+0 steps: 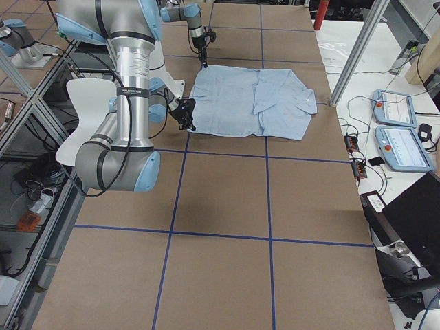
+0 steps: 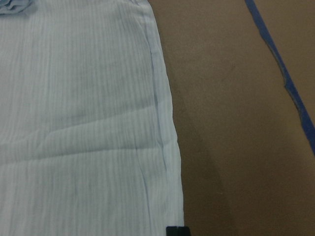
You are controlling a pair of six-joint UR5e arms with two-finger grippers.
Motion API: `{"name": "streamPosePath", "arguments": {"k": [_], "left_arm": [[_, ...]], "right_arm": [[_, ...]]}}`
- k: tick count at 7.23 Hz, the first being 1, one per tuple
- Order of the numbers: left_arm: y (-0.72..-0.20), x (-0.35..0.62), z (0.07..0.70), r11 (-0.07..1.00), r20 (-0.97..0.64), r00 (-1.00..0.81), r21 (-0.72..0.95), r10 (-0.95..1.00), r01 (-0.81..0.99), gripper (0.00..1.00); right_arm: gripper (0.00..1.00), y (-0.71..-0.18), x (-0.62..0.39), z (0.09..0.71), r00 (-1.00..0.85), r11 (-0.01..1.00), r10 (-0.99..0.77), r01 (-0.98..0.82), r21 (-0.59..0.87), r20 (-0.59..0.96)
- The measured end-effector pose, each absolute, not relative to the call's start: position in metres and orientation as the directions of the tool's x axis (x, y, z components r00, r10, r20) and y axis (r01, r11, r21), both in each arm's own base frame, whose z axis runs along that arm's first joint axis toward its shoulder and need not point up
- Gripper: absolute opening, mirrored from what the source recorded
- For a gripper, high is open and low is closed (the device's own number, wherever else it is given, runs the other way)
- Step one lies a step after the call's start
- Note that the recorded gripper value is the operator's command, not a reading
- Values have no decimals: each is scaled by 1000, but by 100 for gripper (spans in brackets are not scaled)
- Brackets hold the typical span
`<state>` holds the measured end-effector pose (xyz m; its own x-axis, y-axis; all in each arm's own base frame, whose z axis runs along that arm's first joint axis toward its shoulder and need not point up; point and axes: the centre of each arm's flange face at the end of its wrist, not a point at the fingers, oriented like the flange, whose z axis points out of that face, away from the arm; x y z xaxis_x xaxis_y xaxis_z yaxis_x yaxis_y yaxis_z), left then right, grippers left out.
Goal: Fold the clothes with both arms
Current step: 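Lift the hem with both grippers and fold it toward the collar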
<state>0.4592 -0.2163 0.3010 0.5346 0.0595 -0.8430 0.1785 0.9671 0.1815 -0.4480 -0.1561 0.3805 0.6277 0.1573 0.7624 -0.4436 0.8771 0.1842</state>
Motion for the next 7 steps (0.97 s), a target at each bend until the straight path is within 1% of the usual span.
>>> {"name": "streamPosePath", "arguments": {"k": [3, 5, 6, 7], "left_arm": [[-208, 421, 257, 975, -873, 479, 177, 94, 131, 0], [-203, 352, 204, 984, -882, 455, 169, 123, 61, 0], [-204, 312, 183, 984, -882, 450, 174, 141, 33, 0], [-209, 288, 169, 982, -879, 451, 188, 157, 24, 0]], "right_arm": [[0, -172, -370, 297, 674, 917, 185, -380, 120, 715], [0, -172, -311, 235, 678, 943, 208, -331, 39, 705], [0, -176, -294, 209, 668, 949, 228, -314, -9, 708], [0, -185, -285, 187, 663, 954, 225, -300, -22, 714]]}}
